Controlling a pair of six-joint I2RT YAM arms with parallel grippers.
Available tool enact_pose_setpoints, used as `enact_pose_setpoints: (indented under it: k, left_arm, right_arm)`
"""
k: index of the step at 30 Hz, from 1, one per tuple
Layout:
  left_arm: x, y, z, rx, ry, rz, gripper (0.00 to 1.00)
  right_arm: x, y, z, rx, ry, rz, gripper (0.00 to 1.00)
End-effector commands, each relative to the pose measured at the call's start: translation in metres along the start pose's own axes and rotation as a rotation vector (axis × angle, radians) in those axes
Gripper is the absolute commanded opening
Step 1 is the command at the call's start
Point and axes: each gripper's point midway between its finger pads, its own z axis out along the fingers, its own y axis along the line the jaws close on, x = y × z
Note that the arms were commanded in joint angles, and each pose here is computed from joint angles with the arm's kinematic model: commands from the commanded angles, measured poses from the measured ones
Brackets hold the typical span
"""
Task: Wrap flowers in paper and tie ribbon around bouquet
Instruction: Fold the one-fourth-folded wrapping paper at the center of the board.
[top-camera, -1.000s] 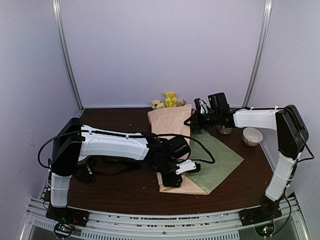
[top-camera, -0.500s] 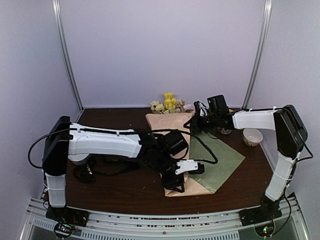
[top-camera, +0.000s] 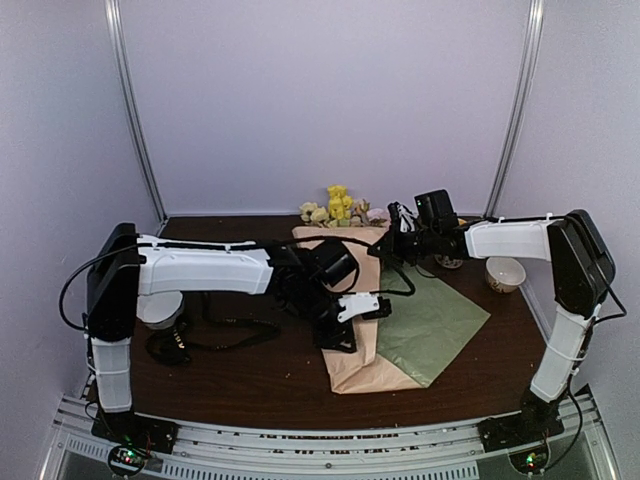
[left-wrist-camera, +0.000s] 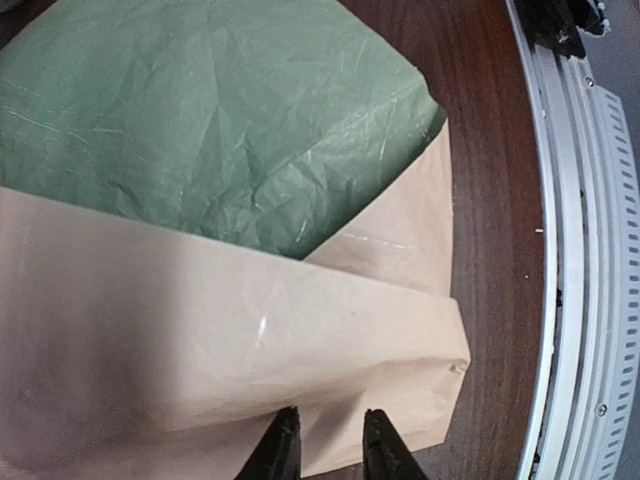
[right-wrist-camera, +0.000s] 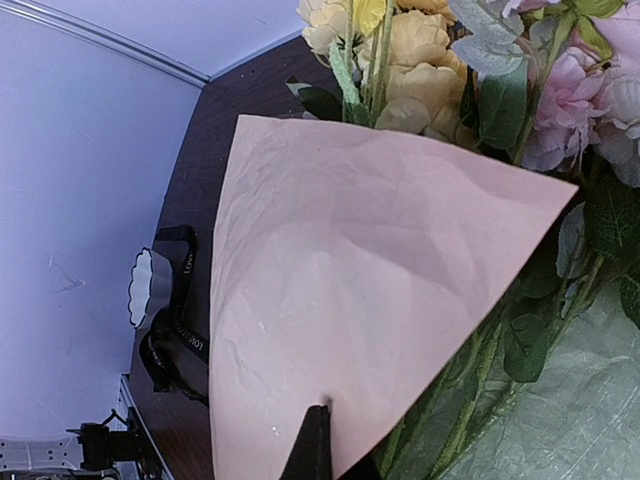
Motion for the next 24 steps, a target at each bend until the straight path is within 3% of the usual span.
enact_pose_setpoints:
  k: [1,7,11,18,20,24]
  left_arm:
    - [-0.005,-0.006,0.034,-0.036,0.081,0.063,0.26]
    - [0.018,-0.013,0.074,-0.034,0.238,0.129,0.26]
    - [0.022,-0.023,0.079,-0.016,0.262,0.191,0.27]
    - [0.035,-0.024,0.084,0.044,0.291,0.157,0.25]
    - [0.035,-0.025,0.085,0.061,0.29,0.155,0.25]
    - [0.036,-0.027,0.085,0.093,0.286,0.145,0.25]
  right_arm:
    - [-0.001,-0.002,0.002,0.013,-0.01,-0.008,0.0]
    - [0.004,-0.001,0.004,0.001,-0.013,0.002,0.0]
    - [0.007,0.0,0.006,-0.002,-0.011,0.007,0.0]
    - [-0.002,0.002,0.001,0.02,-0.036,-0.015,0.01]
    - [0.0,0.002,-0.001,0.022,-0.024,-0.022,0.06]
    - [0.023,0.001,-0.008,-0.012,0.018,-0.025,0.31]
